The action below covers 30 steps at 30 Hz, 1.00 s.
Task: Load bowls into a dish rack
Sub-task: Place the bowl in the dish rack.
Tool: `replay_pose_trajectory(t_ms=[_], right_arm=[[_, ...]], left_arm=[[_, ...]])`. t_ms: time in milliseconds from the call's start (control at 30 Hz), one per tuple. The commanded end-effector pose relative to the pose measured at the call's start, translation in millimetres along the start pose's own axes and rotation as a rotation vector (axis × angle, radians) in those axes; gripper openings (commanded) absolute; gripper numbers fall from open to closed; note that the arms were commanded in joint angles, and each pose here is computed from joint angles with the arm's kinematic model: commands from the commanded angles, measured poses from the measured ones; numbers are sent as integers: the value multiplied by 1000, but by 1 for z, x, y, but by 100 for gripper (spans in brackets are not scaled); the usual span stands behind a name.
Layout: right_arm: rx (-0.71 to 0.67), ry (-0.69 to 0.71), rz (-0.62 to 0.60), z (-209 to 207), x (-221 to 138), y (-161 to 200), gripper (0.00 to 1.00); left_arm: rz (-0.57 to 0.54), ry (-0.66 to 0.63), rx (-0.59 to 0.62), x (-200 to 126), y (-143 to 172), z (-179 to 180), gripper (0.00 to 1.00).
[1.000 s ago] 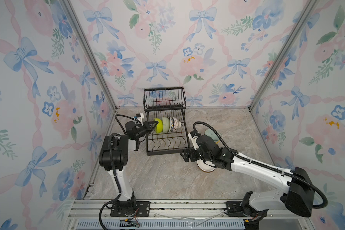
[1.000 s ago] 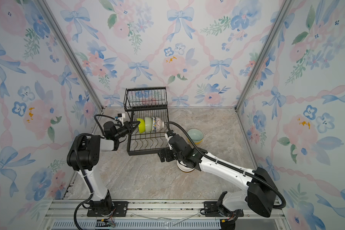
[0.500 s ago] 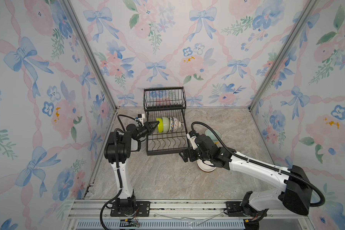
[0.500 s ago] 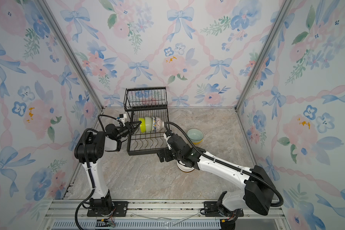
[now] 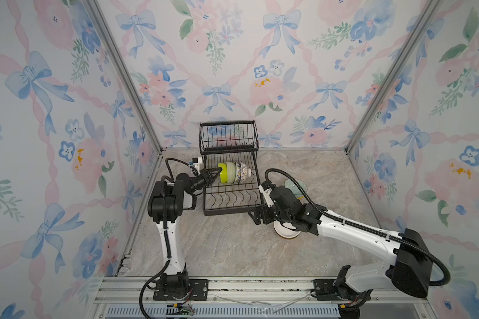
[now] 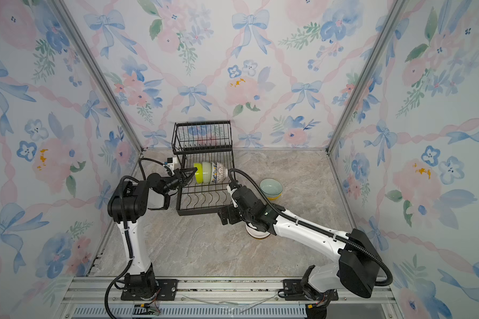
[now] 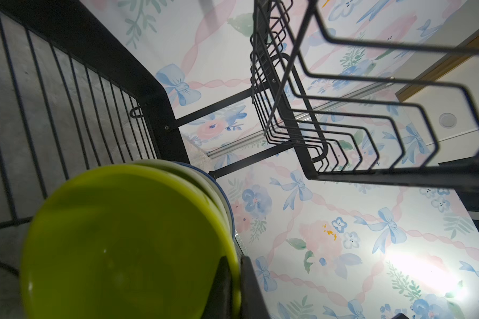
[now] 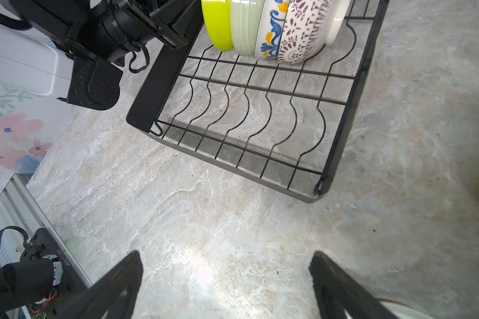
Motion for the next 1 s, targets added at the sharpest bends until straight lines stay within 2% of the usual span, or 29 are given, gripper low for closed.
replay_pose_trajectory(t_ms=[0, 967], right_arm=[[-20, 3, -8, 5, -2, -7, 96], [-21, -15, -4, 13, 6, -4, 96]], left_arm=[[98, 35, -12, 4, 20, 4, 0], [115, 18, -150, -9, 37, 43, 0]])
Point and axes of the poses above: each gripper's point midway between its finger pads, its own x axis out along the fingers, its own z axis along the line the jaws close on, y = z × x, the point moved 1 cm from there along -x, back along the fingers, and after that the axes turned 4 degrees about -x, right-handed, at the moved point
